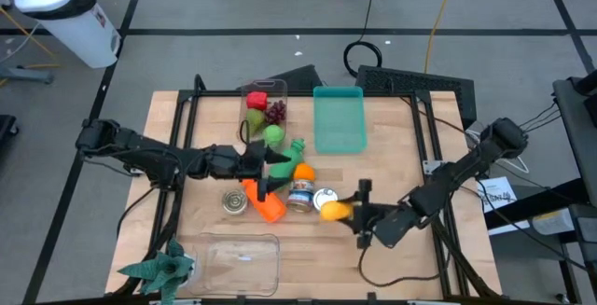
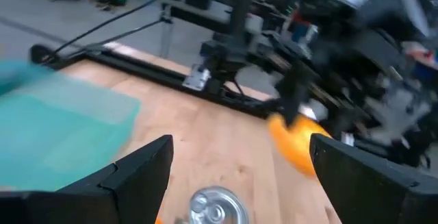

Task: Pick & Place Food Item
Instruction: Put the yellow mango into the top transparent bin

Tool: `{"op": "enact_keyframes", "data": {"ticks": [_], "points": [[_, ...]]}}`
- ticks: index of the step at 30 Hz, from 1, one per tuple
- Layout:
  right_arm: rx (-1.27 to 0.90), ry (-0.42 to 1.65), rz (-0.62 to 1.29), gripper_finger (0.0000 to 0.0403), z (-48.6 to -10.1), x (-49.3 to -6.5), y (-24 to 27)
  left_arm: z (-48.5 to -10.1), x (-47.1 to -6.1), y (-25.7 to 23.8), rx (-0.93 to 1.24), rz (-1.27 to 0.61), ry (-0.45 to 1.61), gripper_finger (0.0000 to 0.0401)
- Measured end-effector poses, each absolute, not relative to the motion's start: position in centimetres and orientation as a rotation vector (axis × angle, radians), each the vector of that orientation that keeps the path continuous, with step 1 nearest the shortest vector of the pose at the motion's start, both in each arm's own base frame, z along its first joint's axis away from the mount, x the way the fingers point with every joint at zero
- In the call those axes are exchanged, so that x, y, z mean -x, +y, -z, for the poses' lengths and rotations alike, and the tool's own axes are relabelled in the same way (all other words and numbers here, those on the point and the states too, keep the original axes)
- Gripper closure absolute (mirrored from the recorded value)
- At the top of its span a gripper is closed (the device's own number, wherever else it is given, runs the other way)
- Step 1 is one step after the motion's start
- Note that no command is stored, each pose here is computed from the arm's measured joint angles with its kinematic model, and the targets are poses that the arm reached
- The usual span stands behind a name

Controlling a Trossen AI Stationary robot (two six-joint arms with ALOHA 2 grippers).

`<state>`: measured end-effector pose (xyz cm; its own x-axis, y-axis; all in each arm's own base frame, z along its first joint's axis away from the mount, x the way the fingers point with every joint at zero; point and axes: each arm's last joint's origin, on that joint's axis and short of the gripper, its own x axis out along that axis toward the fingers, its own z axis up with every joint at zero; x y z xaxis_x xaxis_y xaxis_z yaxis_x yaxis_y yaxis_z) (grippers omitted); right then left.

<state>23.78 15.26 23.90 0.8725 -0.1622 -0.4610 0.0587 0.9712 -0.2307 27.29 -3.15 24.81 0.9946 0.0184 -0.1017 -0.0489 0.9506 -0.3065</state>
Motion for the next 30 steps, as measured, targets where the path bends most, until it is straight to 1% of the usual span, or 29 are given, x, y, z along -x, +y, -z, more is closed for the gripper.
{"op": "enact_keyframes", "data": {"ticks": [3, 6, 12, 18, 30], "points": [[0.188, 0.419, 0.152, 0.0196, -23.4, -23.0, 14.5, -25.0, -27.1, -4.3, 0.243, 0.002, 0.088, 0.0050], [0.176, 0.333, 0.140, 0.0196, -22.9, -22.5, 14.1, -25.0, -27.0, -5.4, 0.162, 0.038, 0.083, 0.0050], [0.167, 0.193, 0.130, 0.0196, -22.0, -22.0, 13.5, -23.4, -27.8, -7.6, -0.012, 0.056, 0.084, 0.0050], [0.171, 0.183, 0.128, 0.0195, -21.9, -21.9, 13.4, -22.6, -29.7, -8.7, -0.094, 0.064, 0.002, 0.0050], [0.173, 0.185, 0.128, 0.0195, -21.9, -21.9, 13.4, -23.0, -35.7, -10.5, -0.113, 0.096, 0.081, 0.0050]]}}
